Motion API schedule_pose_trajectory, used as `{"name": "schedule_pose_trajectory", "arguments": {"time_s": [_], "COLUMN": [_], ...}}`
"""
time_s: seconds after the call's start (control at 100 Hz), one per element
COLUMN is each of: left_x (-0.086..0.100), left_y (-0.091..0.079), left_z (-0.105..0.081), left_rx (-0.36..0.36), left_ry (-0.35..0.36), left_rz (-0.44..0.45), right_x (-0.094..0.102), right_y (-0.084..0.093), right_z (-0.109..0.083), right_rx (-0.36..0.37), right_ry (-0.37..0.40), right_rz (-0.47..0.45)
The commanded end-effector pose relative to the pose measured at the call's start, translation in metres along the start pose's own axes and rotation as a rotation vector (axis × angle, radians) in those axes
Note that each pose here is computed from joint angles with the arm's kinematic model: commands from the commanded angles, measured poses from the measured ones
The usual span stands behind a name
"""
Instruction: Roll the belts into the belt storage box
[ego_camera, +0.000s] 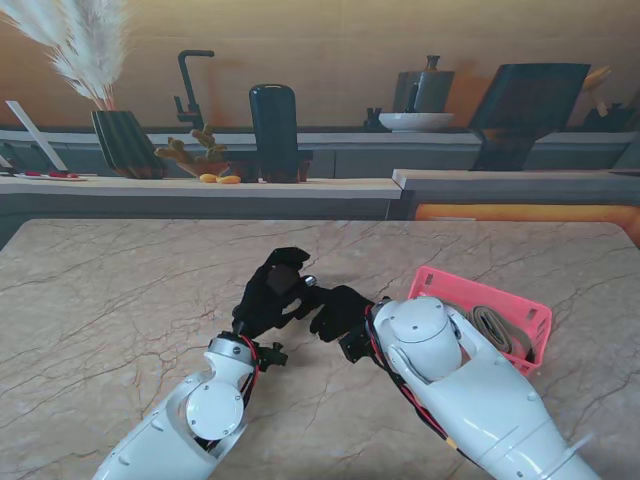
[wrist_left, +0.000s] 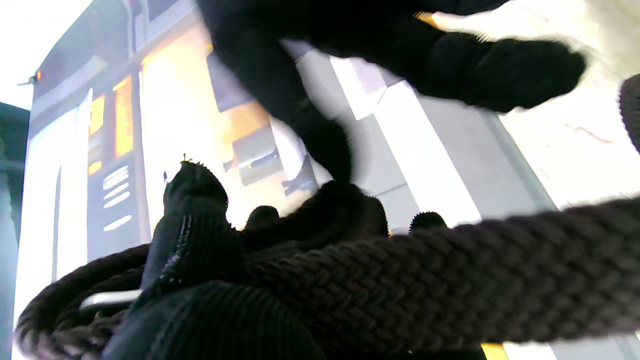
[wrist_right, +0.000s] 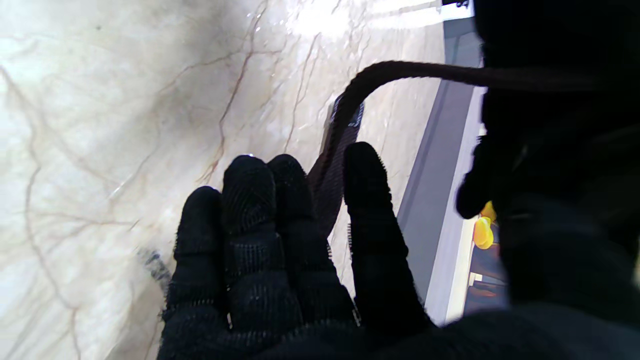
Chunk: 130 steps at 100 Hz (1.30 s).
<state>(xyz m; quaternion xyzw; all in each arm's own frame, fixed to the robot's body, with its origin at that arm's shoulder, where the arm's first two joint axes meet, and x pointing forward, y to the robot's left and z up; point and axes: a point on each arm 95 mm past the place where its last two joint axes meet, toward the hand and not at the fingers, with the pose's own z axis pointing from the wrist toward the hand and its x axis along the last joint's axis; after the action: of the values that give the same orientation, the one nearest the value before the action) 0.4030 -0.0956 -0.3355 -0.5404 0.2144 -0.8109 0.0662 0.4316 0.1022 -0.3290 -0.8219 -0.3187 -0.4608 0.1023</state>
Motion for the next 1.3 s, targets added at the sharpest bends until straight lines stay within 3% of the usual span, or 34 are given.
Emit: {"name": "schedule_pose_trajectory", "arguments": {"time_s": [0.0,0.16,0.32,0.53,0.76,0.88,1.18,1.29], "left_x": [0.012,0.014,0.011,0.005,-0.004,-0.008,-0.015,-0.019], "left_y": [0.002,0.001,0.002,0.003,0.002,0.003,0.003,0.002], "left_z": [0.004,0.003,0.005,0.008,0.014,0.016,0.021,0.022], "left_rx": [0.017,0.026,0.018,0.004,-0.040,-0.064,-0.112,-0.142], "left_ry": [0.017,-0.017,-0.053,-0.090,-0.054,-0.022,0.001,0.001], "left_rz": [-0.034,-0.071,-0.058,-0.036,0.121,0.210,0.361,0.432], "right_x": [-0.008,-0.013,-0.014,-0.011,-0.005,-0.001,0.010,0.017], "right_y": [0.000,0.010,0.015,0.017,0.012,0.010,0.000,-0.004], "right_z": [0.000,-0.005,-0.017,-0.042,-0.063,-0.066,-0.054,-0.048], "right_rx": [-0.029,-0.114,-0.189,-0.284,-0.395,-0.422,-0.443,-0.482], "right_ry": [-0.021,-0.013,0.113,0.260,0.401,0.435,0.475,0.490], "right_rz": [-0.030,-0.105,-0.187,-0.395,-0.547,-0.629,-0.725,-0.790]}}
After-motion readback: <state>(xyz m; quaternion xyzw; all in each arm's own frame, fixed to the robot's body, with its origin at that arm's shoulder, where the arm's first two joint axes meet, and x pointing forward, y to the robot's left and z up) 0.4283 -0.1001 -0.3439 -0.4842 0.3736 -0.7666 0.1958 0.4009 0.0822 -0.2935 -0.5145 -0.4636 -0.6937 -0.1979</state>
